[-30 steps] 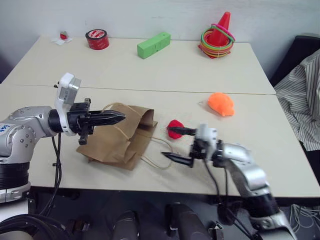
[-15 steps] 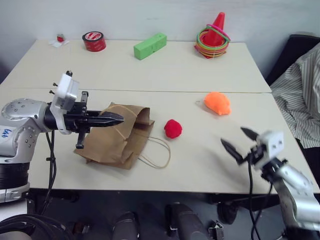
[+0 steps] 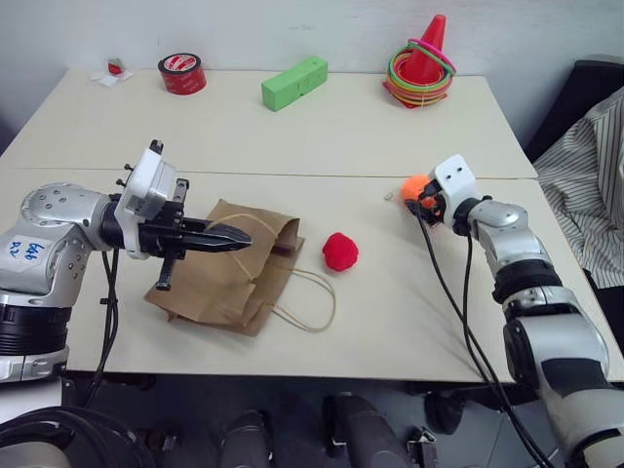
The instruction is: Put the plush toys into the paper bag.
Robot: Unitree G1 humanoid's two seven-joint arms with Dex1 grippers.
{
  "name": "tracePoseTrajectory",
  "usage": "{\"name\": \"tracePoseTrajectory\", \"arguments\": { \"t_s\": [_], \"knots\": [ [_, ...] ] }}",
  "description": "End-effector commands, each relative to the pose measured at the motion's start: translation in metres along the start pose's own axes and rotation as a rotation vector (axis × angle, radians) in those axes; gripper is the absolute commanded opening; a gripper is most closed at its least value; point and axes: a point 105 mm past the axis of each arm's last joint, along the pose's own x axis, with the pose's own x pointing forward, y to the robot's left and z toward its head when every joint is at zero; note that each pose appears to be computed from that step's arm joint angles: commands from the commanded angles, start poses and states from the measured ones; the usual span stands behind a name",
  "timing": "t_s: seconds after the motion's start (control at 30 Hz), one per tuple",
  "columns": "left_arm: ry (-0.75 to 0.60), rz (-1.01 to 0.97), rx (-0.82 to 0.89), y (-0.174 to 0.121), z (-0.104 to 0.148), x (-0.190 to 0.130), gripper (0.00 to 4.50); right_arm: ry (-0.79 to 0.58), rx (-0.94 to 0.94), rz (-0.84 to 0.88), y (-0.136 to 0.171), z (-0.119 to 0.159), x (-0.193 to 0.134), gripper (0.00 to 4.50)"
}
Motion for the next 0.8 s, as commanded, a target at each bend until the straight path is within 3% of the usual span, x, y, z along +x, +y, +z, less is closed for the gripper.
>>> {"name": "tracePoseTrajectory", "arguments": {
  "t_s": [0.03,0.1,0.17,0.23,0.33,0.5,0.6,0.8],
  "knots": [
    [-0.006,0.015,0.036,0.0,0.012,-0.005,0.0,-0.031,-0.03,0.04,0.0,0.006,-0.002,1.78],
    [-0.013,0.02,0.032,0.0,0.014,-0.007,0.0,-0.078,-0.056,0.084,0.002,0.014,-0.005,1.17],
    [-0.026,0.025,0.025,0.0,0.016,-0.008,0.0,-0.302,-0.094,0.328,0.027,0.051,-0.023,0.63],
    [-0.036,0.026,0.018,0.0,0.017,-0.01,0.0,-0.444,-0.135,0.553,0.055,0.075,-0.05,0.2],
    [-0.056,0.031,0.01,-0.001,0.018,-0.011,0.0,-0.461,-0.149,0.769,0.101,0.087,-0.082,0.13],
    [-0.109,0.013,-0.008,-0.007,0.024,-0.005,0.0,-0.421,-0.106,0.895,0.171,0.096,-0.098,0.13],
    [-0.15,-0.011,-0.027,-0.012,0.027,0.0,0.0,-0.43,-0.107,0.913,0.205,0.103,-0.092,0.13],
    [-0.233,-0.06,-0.075,-0.021,0.035,0.008,0.0,-0.355,-0.23,0.856,0.242,0.101,-0.054,0.13]
  ]
}}
